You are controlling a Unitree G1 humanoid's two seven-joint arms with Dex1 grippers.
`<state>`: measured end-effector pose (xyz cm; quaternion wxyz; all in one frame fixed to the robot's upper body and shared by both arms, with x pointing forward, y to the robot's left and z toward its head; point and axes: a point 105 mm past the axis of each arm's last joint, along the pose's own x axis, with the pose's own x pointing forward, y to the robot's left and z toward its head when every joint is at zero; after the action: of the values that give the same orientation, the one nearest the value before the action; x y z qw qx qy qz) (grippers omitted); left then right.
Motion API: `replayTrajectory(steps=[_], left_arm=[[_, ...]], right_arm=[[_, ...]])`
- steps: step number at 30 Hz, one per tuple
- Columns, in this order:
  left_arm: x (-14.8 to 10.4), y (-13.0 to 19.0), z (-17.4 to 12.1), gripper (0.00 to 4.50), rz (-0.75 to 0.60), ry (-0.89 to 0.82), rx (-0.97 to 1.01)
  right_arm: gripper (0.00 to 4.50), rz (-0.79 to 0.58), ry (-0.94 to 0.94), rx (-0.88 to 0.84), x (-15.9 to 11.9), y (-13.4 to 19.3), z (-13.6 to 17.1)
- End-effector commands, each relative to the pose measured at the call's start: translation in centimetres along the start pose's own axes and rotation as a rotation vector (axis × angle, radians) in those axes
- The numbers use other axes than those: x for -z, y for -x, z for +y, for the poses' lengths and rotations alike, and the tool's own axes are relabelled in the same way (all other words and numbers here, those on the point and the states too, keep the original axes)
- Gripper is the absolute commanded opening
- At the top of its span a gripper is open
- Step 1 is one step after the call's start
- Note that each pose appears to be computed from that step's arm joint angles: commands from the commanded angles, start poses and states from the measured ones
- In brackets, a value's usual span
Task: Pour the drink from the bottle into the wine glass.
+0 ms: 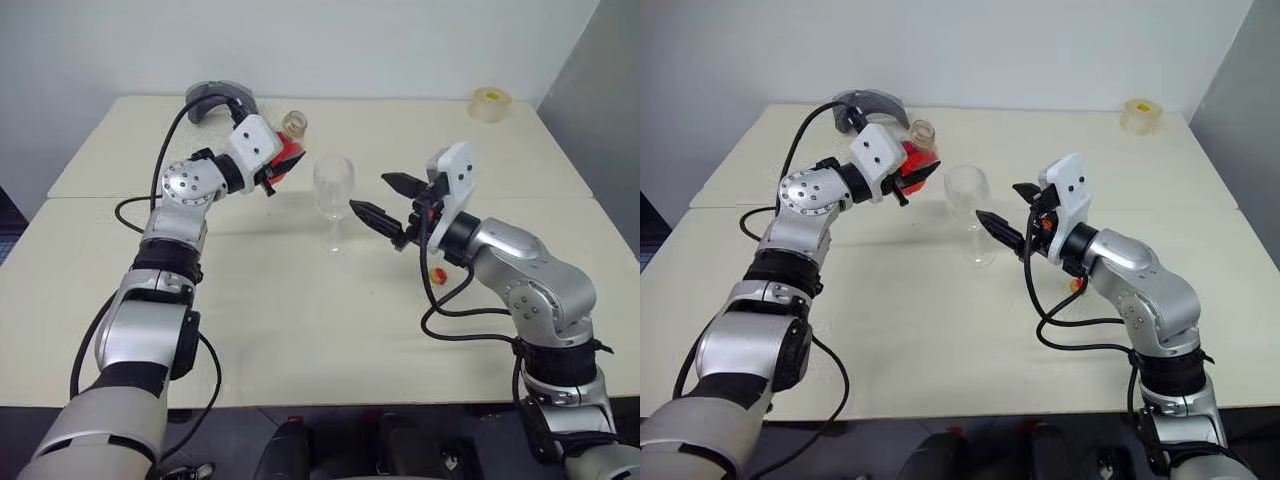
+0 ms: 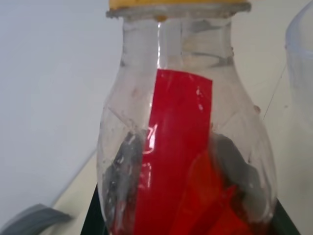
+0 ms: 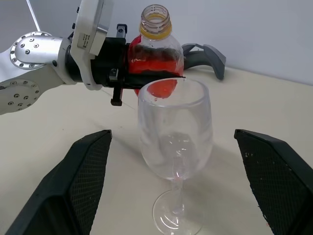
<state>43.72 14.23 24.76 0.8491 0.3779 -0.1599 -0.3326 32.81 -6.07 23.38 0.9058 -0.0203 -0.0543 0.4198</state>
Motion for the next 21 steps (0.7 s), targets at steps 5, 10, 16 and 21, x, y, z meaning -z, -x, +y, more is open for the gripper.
replayTrajectory(steps=[5,10,16,21], left_arm=[[-2.1,0.2,2.3,1.31,-0.030,-0.178,-0.010],[-2.3,0.2,2.6,1.31,-0.015,-0.250,-0.001],[-2.5,0.2,3.0,1.31,-0.005,-0.288,0.002],[-2.6,0.2,3.3,1.31,0.010,-0.322,0.008]], right_arm=[[4.30,-0.052,0.051,-0.013,-2.0,-0.8,0.0],[4.30,-0.070,0.046,-0.019,-2.5,-1.4,0.0],[4.30,-0.132,0.026,-0.028,-3.5,-1.9,0.0],[4.30,-0.191,0.007,-0.046,-4.3,-1.9,0.3]])
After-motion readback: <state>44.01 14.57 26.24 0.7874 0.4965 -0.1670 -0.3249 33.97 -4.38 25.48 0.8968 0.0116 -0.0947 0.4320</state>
